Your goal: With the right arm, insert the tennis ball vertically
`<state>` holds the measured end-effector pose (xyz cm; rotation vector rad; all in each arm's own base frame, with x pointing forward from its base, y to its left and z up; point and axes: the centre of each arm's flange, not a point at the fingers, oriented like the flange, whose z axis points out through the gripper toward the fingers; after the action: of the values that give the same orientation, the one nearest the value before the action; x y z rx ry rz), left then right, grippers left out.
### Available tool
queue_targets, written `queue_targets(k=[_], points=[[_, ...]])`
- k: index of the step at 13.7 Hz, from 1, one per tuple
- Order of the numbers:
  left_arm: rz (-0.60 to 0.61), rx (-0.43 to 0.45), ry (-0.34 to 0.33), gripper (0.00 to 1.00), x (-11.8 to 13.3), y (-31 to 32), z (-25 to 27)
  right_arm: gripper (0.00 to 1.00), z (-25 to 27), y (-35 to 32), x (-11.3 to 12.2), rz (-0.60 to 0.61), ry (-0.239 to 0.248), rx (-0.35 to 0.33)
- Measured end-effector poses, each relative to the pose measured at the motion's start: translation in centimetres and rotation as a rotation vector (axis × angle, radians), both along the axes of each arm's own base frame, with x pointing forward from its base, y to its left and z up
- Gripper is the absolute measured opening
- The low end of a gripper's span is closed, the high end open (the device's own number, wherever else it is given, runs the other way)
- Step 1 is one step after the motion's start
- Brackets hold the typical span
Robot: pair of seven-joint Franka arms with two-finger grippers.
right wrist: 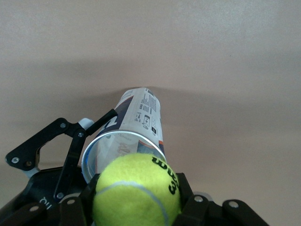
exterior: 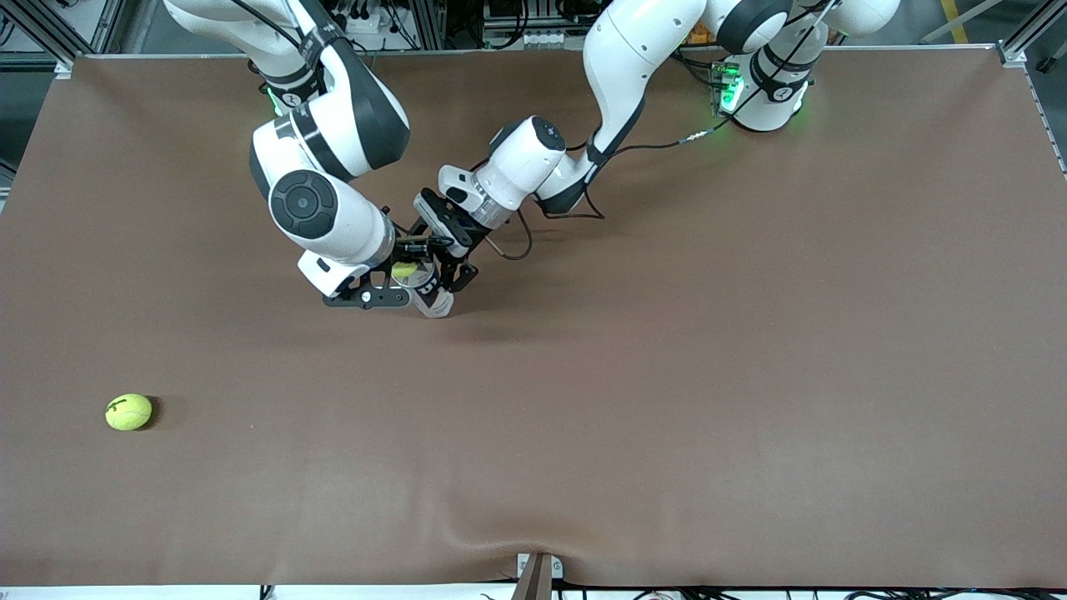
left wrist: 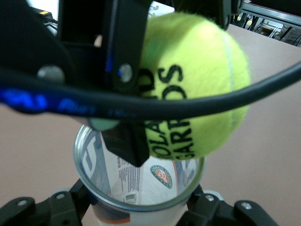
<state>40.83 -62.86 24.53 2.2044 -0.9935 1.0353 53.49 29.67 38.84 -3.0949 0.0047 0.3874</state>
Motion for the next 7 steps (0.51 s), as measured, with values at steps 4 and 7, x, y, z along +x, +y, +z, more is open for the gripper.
queue_targets(k=[4,7], points=[[0.000,0.000,0.000,0.81,-0.01,0.00,-0.03,0.99,0.01,-0.15,0.12,-0.005,-0.002,0.000],[0.000,0.001,0.000,0.82,-0.03,-0.01,-0.09,1.00,0.01,-0.17,0.14,-0.006,-0.003,0.001]])
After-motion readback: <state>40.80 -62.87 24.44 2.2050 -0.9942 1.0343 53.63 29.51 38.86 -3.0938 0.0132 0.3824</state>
